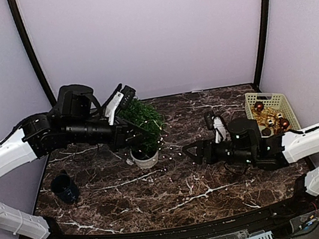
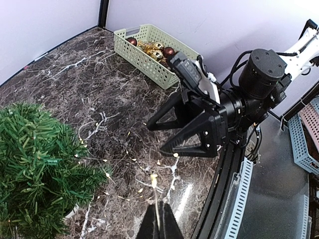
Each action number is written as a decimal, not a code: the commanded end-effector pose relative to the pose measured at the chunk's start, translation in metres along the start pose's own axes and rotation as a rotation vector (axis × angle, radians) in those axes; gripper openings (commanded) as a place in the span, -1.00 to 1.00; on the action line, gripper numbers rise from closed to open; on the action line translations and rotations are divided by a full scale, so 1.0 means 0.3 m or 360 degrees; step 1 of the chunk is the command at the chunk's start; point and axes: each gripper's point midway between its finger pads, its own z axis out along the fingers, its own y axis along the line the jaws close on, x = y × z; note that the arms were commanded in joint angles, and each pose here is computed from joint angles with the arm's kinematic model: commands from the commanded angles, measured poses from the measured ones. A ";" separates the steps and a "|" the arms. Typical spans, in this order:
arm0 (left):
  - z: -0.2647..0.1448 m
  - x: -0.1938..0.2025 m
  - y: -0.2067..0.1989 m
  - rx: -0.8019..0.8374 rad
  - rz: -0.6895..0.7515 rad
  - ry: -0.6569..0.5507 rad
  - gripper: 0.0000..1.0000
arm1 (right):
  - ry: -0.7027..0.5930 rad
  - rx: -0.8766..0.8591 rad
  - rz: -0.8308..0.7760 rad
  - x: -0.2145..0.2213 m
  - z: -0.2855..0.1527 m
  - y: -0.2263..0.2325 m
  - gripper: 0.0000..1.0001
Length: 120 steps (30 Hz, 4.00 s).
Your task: Decorate the small christmas tree
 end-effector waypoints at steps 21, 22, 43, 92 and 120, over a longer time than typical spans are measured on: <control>-0.036 0.036 -0.039 0.0081 -0.0005 0.0036 -1.00 | -0.0282 0.0277 -0.0251 -0.214 0.293 0.032 0.20; -0.037 0.036 -0.038 0.0079 -0.0007 0.0035 -1.00 | -0.0287 0.0260 -0.0256 -0.212 0.302 0.039 0.20; -0.062 0.100 0.010 -0.0048 -0.0064 0.0072 -1.00 | -0.0473 0.0779 -0.0175 -0.286 0.218 -0.144 -1.00; -0.239 0.013 0.461 -0.0730 -0.0269 -0.0381 -1.00 | -0.0435 0.1024 -0.0677 -0.720 0.021 0.263 -1.00; -0.233 0.016 0.731 -0.0836 -0.0181 -0.0189 -1.00 | -0.0271 0.0937 -0.0784 -0.737 0.188 0.275 -1.00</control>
